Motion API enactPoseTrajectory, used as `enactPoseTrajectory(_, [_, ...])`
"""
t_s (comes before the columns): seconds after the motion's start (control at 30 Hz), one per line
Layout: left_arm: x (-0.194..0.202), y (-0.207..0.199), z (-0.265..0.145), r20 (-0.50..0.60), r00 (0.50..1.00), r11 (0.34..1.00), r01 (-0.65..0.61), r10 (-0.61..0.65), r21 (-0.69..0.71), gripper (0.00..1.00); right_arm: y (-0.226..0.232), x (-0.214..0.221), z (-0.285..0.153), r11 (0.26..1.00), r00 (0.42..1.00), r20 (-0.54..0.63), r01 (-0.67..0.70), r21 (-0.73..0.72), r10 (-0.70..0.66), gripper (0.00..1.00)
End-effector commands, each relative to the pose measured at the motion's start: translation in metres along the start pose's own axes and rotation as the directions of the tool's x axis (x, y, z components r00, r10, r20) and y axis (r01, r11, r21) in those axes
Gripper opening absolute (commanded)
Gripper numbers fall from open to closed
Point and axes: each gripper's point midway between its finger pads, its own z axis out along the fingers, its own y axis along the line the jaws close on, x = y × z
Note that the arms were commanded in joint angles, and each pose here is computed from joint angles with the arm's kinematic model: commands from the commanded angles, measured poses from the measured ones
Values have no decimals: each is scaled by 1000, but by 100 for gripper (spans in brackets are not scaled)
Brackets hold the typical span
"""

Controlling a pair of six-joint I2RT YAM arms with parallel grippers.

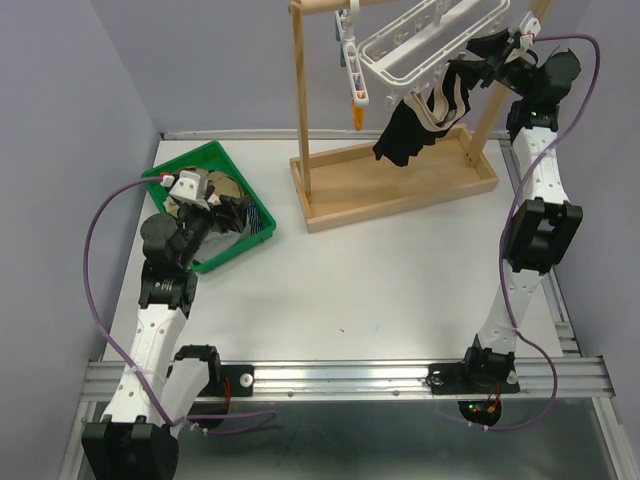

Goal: Remove the underwear clipped to the hanger
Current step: Remove the underwear from the hanger.

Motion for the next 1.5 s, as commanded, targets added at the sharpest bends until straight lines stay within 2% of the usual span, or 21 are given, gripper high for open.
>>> enactPoseTrajectory(0.0, [-9,-2,2,34,999,1000,-25,25,11,99,2,-42,4,996,994,72,88,-28,-86,57])
enactPoseTrajectory(0.3, [-9,-3,2,33,999,1000,-27,27,12,99,8,-47,4,995,993,87,85,-50,-81,45])
enactPoseTrajectory(0.53, [-9,-2,2,33,999,1000,-27,27,12,99,12,-44,4,994,994,81,81,-72,-75,32])
enactPoseTrajectory(0.73, [-9,-3,2,32,999,1000,-25,25,12,99,17,-42,2,993,995,73,77,-92,-70,29])
enactPoseTrajectory(0.77, [-9,-3,2,33,999,1000,-27,27,14,99,18,-40,2,993,995,71,73,-91,-66,30])
enactPoseTrajectory(0.8, [-10,-3,2,35,999,1000,-28,27,15,99,17,-39,1,993,995,69,72,-90,-66,37])
enactPoseTrajectory(0.97, [-9,-5,2,31,999,999,-24,23,24,99,18,-43,1,995,995,71,71,-71,-66,55])
enactPoseTrajectory(1.23, [-13,-23,2,54,998,992,-19,13,122,99,28,-47,-6,997,998,53,32,-65,-28,72])
enactPoseTrajectory(1.47, [-14,-34,3,61,998,985,-21,11,170,99,40,-46,-17,996,997,-4,-83,-29,83,85])
